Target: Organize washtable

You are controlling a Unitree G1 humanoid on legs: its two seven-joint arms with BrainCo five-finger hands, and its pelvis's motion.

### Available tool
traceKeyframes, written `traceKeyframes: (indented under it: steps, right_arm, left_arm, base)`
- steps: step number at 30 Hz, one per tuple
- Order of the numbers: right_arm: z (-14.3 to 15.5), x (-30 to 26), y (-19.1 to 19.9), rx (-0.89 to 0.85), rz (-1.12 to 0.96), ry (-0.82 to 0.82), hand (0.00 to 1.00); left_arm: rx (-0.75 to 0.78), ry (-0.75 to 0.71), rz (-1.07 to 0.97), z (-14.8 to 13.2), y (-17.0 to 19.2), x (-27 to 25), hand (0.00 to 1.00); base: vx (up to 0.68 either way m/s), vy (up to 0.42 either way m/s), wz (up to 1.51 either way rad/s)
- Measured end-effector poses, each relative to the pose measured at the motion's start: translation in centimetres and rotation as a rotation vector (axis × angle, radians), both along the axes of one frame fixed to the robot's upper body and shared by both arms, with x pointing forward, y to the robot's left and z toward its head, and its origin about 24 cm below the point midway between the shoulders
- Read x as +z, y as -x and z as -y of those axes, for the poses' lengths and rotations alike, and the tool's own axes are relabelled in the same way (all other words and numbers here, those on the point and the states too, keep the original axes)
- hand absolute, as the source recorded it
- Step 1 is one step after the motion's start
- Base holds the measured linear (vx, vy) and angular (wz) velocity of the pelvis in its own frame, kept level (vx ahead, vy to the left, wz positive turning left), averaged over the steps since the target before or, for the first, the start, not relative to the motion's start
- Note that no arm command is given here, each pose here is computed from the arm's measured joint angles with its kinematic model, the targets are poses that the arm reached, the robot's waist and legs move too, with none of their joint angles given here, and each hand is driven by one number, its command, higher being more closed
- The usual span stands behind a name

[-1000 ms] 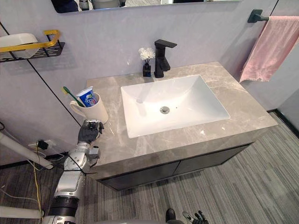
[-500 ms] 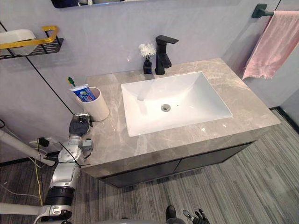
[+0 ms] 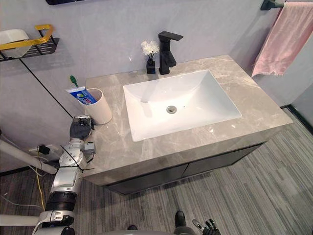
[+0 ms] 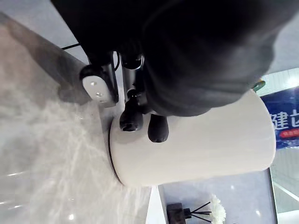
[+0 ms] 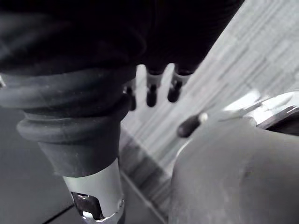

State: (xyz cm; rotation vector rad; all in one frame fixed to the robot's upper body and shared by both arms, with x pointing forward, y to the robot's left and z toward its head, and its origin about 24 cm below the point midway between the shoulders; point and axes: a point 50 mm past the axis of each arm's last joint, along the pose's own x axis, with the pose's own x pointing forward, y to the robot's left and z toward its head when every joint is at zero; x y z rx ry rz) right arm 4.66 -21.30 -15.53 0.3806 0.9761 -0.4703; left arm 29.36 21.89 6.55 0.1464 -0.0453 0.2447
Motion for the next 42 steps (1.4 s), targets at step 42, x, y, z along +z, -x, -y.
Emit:
traceKeyframes:
  steps: [42]
  right_arm:
    - [0.9,0.2,0.0,0.020,0.003,0.030,0.00]
  left_arm:
    - [-0.217,0.239,0.032,3.1,-0.2,0.0,1.00]
  base:
    - [0.00,-0.002,-0.01]
